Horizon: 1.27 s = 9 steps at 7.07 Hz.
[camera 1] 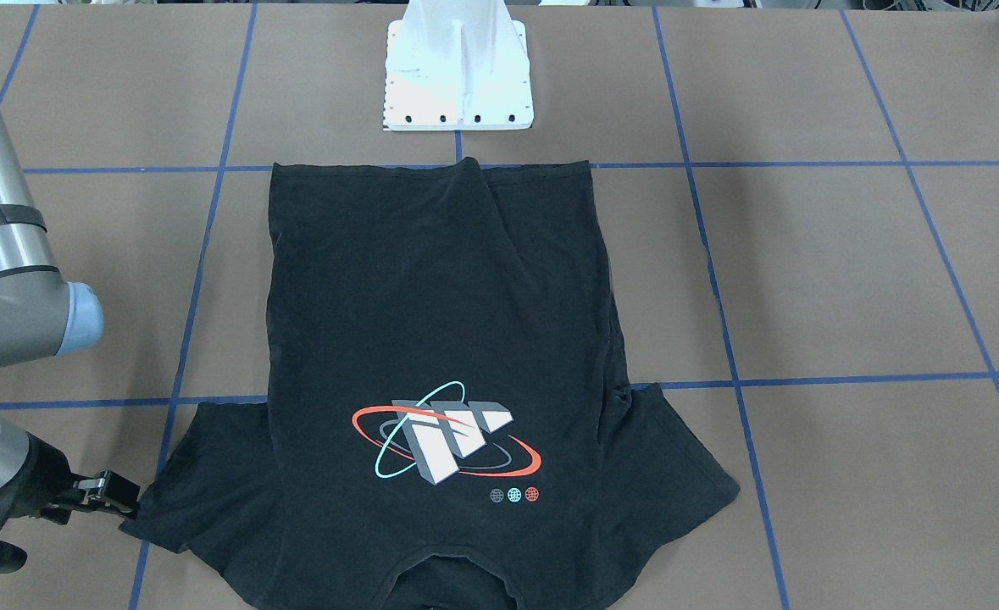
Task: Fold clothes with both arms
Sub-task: 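Move the right gripper toward the shirt collar near the shoulder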
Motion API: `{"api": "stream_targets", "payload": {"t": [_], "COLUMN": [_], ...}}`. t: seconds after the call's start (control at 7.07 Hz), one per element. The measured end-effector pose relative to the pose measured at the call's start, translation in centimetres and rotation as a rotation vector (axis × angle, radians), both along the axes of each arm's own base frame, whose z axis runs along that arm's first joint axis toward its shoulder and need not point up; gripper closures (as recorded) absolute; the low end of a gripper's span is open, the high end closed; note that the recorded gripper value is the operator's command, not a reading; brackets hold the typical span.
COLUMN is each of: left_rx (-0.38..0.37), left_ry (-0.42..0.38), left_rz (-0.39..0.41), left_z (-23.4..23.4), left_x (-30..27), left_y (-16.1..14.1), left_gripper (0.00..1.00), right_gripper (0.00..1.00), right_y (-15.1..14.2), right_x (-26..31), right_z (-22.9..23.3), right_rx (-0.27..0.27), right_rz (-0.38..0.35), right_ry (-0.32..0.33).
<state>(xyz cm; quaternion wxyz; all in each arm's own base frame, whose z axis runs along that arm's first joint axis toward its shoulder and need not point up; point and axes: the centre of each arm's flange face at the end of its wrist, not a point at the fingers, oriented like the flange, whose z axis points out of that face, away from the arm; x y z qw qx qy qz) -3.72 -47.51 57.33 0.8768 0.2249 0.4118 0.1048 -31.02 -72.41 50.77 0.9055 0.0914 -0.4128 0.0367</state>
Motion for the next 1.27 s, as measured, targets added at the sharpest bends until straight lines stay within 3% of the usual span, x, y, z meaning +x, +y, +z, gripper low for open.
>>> {"api": "stream_targets", "payload": {"t": [0.85, 0.99, 1.13, 1.27], "left_rx": [0.001, 0.002, 0.002, 0.002], "left_ry": [-0.002, -0.002, -0.002, -0.002], "left_rz": [0.0, 0.0, 0.0, -0.001], "left_z": [0.0, 0.0, 0.0, 0.0], "left_x": [0.0, 0.0, 0.0, -0.1], "left_y": [0.0, 0.0, 0.0, 0.0], "left_gripper": [0.0, 0.0, 0.0, 0.0], "right_gripper": [0.29, 0.36, 0.53, 0.9], "right_y": [-0.8, -0.7, -0.6, -0.5], "right_x": [-2.2, -2.5, -2.8, -3.0], "right_z": [-0.3, -0.2, -0.1, 0.0], "right_rx": [0.01, 0.011, 0.012, 0.013], "right_rz": [-0.005, -0.006, -0.007, -0.007], "right_ry": [0.018, 0.023, 0.028, 0.031]}}
